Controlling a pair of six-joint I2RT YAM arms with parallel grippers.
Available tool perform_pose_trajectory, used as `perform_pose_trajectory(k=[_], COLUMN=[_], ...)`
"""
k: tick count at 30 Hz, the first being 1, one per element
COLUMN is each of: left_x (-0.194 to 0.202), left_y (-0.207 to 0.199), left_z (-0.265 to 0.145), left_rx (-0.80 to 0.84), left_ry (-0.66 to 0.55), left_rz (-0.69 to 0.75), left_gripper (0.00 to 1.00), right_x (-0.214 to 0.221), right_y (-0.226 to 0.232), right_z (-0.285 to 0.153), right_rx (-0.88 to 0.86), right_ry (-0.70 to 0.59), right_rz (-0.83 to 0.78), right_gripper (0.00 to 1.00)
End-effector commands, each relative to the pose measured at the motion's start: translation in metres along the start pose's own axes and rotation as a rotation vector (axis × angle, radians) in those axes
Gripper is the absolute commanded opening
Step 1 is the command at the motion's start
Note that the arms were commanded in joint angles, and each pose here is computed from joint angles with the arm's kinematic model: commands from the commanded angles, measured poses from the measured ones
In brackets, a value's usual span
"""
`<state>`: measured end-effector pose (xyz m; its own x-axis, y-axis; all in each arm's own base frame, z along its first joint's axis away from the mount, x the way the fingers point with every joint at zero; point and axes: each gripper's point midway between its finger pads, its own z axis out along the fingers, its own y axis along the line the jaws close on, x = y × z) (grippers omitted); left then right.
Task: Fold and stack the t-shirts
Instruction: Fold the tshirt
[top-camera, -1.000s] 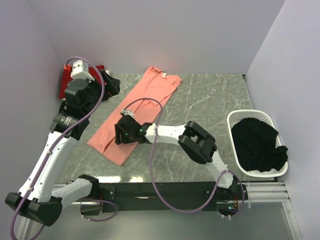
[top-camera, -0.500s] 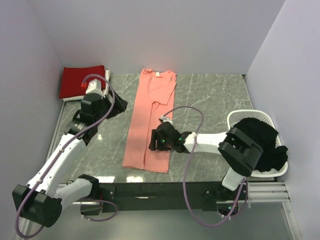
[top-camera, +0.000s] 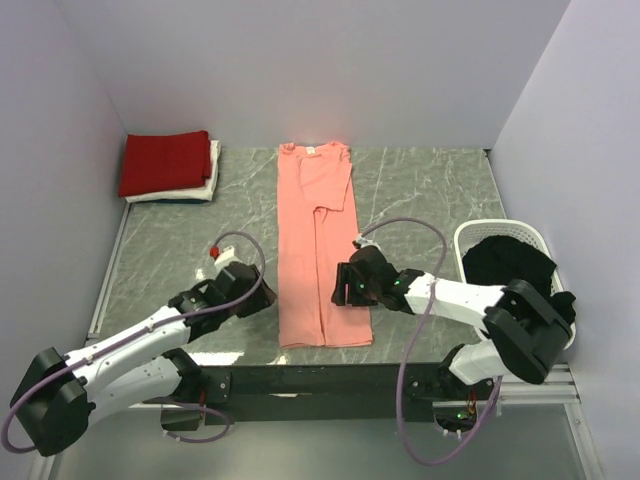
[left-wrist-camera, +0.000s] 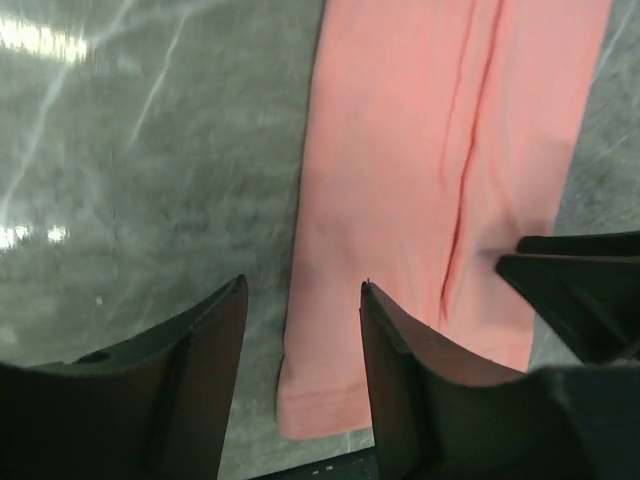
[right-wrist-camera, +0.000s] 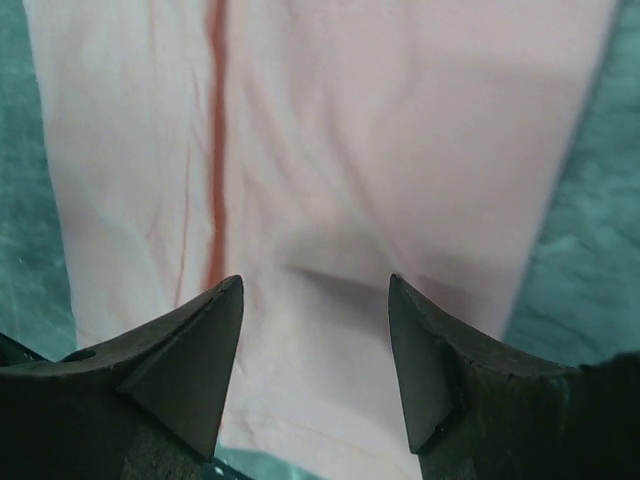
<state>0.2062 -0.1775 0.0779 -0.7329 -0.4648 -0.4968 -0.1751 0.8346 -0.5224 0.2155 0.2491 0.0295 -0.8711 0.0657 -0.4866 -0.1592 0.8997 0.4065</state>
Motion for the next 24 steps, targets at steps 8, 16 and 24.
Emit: perform_pose_trajectory(k=[8,16,24], left_x=[0.031,0.048,0.105], left_y=[-0.028,-0.071,-0.039], left_z=[-0.003,-0.003,0.004], left_rx=[0.085,0.124,0.003], left_ry=[0.004,0.043,0.164], left_rz=[0.009,0.185,0.228], left_gripper=[0.43,0.22,0.08], right_x=[-0.012,0.011,0.038], right_y=[-0.017,-0.029,-0.046], right_z=[-0.057,-0.063,-0.063], right_rx=[0.031,0.012,0.03], right_ry=[-0.073,-0.053,-0.006], right_rz=[0.007,0.036,0.047], right_gripper=[0.66,0.63,0.62])
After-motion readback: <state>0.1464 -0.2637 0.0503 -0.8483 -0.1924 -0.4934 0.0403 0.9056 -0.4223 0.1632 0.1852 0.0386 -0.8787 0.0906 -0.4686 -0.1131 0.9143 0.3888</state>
